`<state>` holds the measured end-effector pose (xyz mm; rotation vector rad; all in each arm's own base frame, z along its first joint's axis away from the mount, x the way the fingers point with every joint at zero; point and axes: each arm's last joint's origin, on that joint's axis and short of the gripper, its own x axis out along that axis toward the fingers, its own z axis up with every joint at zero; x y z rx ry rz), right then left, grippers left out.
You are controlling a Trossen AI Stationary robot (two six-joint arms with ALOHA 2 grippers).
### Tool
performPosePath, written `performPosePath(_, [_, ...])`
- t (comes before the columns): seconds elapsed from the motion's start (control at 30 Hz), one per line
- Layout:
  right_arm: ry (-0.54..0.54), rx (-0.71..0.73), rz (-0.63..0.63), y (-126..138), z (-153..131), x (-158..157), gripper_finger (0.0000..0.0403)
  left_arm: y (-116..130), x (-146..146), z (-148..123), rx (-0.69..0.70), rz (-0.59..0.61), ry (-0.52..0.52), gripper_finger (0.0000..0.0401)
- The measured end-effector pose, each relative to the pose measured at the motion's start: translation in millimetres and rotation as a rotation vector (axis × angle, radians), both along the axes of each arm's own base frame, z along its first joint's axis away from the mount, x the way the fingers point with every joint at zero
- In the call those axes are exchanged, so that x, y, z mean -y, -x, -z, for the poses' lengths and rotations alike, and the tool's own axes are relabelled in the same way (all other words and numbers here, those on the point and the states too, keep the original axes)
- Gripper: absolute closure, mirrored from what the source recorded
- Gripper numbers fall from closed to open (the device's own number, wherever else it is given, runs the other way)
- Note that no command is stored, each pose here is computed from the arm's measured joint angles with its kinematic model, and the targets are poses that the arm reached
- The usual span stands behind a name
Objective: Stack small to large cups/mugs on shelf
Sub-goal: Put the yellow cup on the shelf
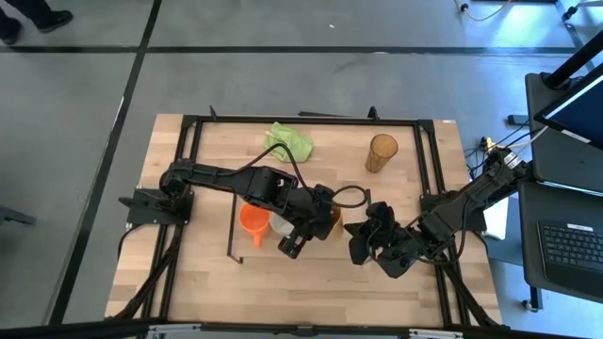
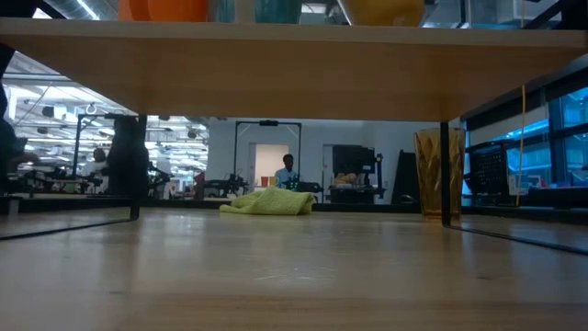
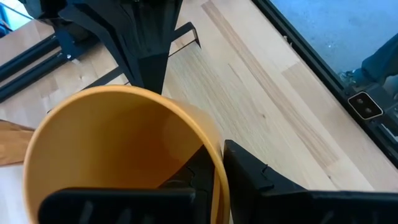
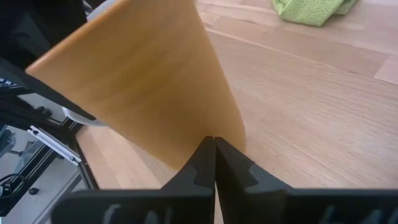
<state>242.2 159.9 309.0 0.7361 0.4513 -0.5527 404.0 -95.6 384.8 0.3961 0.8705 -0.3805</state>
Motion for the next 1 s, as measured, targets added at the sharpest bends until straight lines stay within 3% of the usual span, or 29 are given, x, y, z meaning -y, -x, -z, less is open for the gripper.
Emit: performPosePath(1.0, [-0.002,-0.007,-0.009,0.1,0.2,-0.3,0.0393,0.4,-6.6,1.4,-0.026,-0.041,0.004,0.0368])
